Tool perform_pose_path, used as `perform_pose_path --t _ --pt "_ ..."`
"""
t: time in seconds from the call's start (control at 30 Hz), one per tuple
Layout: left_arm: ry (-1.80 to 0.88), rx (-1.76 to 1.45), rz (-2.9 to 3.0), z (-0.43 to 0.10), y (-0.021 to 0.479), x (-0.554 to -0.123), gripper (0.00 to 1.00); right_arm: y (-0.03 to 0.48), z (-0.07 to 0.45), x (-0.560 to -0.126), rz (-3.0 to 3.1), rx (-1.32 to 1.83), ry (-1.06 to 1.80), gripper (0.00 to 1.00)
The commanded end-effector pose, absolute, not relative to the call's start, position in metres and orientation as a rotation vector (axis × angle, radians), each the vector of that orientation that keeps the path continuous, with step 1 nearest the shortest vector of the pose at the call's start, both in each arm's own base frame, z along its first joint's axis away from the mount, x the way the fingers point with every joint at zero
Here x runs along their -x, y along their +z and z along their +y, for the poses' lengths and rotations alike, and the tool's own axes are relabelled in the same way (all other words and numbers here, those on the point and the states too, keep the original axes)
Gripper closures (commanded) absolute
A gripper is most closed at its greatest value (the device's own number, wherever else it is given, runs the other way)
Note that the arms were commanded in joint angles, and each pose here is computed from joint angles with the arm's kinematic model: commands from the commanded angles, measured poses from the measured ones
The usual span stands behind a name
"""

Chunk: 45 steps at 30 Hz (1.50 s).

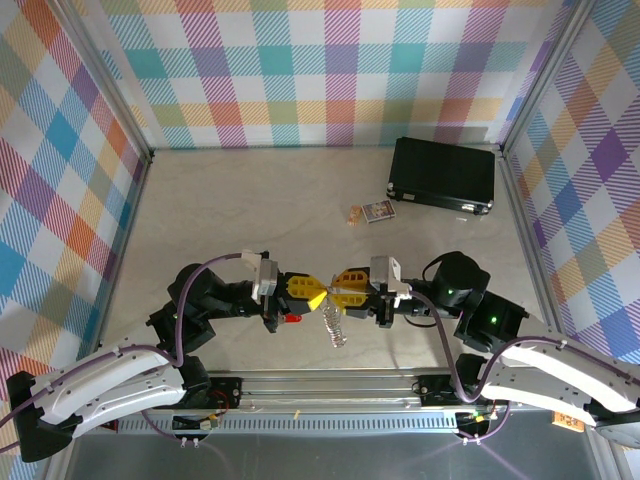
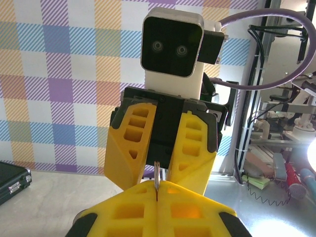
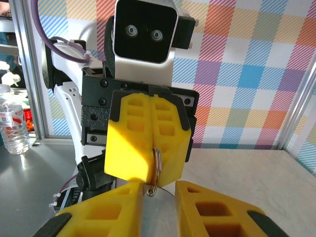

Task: Put the keys on the keyring

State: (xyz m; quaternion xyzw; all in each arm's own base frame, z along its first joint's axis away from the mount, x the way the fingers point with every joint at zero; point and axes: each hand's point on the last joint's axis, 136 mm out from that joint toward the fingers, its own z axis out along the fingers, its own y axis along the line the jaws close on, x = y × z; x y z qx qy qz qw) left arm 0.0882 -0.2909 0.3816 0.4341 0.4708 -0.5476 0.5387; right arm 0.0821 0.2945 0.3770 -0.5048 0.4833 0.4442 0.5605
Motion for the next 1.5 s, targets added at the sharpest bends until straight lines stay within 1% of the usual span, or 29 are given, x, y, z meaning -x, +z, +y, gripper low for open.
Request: perform_pose_path --t 0.0,0.2,0.37,0.4,0.6,0.67,0.73,0.97,1.17,1.37,1.47 --pt "-1.328 -1.031 1.056 -0.288 0.391 -0.08 1.0 0.388 0.294 -0.081 1.097 1.153 1.069 0.78" --pt "-1.328 -1.032 1.058 -0.288 0.391 -0.08 1.0 0.384 0.3 -0.082 1.114 1.173 1.07 0.87" --pt "-1.326 -1.026 1.071 -0.286 0.389 -0.08 1.0 0.38 0.302 -0.083 1.138 1.194 1.062 0.99" --pt "-1.323 -1.023 1.078 -0.285 0.387 -0.081 1.0 0.379 0.302 -0.084 1.14 1.196 1.058 1.0" --pt "-1.234 -1.039 1.186 -0.285 0.373 -0.091 1.0 0.376 0.298 -0.089 1.186 1.247 0.965 1.0" --pt "-1.161 -1.061 1.256 -0.283 0.363 -0.098 0.9 0.373 0.296 -0.092 1.217 1.278 0.914 1.0" --pt "-1.1 -1.08 1.308 -0.28 0.355 -0.102 0.84 0.368 0.294 -0.095 1.254 1.313 0.864 1.0" --pt "-1.004 -1.138 1.389 -0.275 0.346 -0.107 0.79 0.357 0.295 -0.101 1.343 1.431 0.771 1.0" --pt "-1.003 -1.15 1.39 -0.277 0.35 -0.107 0.72 0.35 0.298 -0.099 1.372 1.501 0.755 1.0" --pt "-1.006 -1.159 1.393 -0.282 0.348 -0.109 0.73 0.351 0.299 -0.092 1.363 1.542 0.789 1.0" --pt "-0.999 -1.168 1.394 -0.285 0.349 -0.11 0.77 0.351 0.301 -0.088 1.355 1.557 0.81 1.0"
